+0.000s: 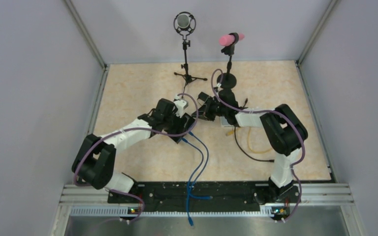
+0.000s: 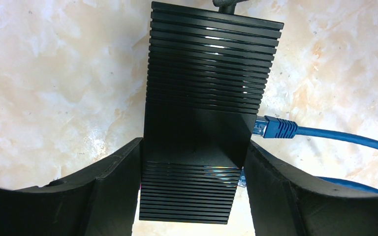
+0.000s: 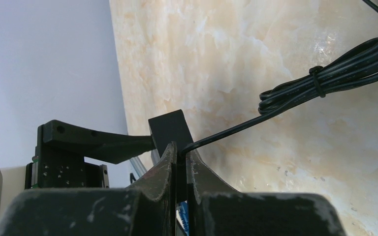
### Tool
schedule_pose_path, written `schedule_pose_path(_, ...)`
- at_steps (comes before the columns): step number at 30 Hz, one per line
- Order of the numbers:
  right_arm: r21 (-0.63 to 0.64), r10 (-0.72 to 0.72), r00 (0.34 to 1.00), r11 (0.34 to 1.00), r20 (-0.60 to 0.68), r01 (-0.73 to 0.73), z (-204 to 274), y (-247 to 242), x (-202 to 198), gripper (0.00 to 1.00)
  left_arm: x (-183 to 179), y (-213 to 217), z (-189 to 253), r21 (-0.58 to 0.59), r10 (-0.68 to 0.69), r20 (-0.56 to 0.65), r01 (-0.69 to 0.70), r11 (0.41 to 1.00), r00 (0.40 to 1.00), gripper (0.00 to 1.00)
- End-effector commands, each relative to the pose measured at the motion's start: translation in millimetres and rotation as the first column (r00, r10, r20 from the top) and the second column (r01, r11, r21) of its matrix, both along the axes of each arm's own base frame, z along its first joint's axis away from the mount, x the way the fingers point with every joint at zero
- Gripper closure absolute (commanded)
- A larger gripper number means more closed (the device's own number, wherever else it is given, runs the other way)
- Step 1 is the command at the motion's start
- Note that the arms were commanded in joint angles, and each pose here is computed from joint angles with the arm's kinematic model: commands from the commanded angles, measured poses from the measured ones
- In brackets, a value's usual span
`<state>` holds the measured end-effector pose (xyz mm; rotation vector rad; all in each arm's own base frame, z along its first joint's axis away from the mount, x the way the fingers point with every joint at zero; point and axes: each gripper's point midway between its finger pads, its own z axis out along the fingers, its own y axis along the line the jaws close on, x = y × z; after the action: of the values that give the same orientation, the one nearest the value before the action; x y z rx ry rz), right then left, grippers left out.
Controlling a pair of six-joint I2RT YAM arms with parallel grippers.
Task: Pull the plug from the switch port
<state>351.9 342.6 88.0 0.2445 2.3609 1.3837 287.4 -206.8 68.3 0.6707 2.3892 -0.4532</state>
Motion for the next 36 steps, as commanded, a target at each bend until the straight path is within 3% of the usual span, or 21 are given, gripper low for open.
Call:
schedule_pose_path(1, 0.039, -0.078, 0.994, 0.996, 0.082, 0.075, 26, -4, 16, 1.00, 3, 0, 13, -0.024, 0.007, 0.046, -0.006, 1.000, 0.999, 0.91)
schedule_pose_path(21, 0.038, -0.186, 0.981, 0.982, 0.047, 0.184, 24, -28, 33, 1.00, 3, 3, 5, 0.003, 0.016, 0.026, -0.016, 1.000, 1.000, 0.97)
schedule_pose_path(31, 0.184, -0.220, 0.972, 0.962, 0.080, 0.202, 39, -38, 39, 1.00, 4, 4, 4, 0.015, 0.014, 0.020, -0.014, 1.000, 1.000, 0.97)
schedule_pose_path(36, 0.168, -0.229, 0.971, 0.962, 0.068, 0.215, 33, -41, 40, 1.00, 3, 6, 3, 0.023, 0.017, 0.022, -0.017, 1.000, 1.000, 0.97)
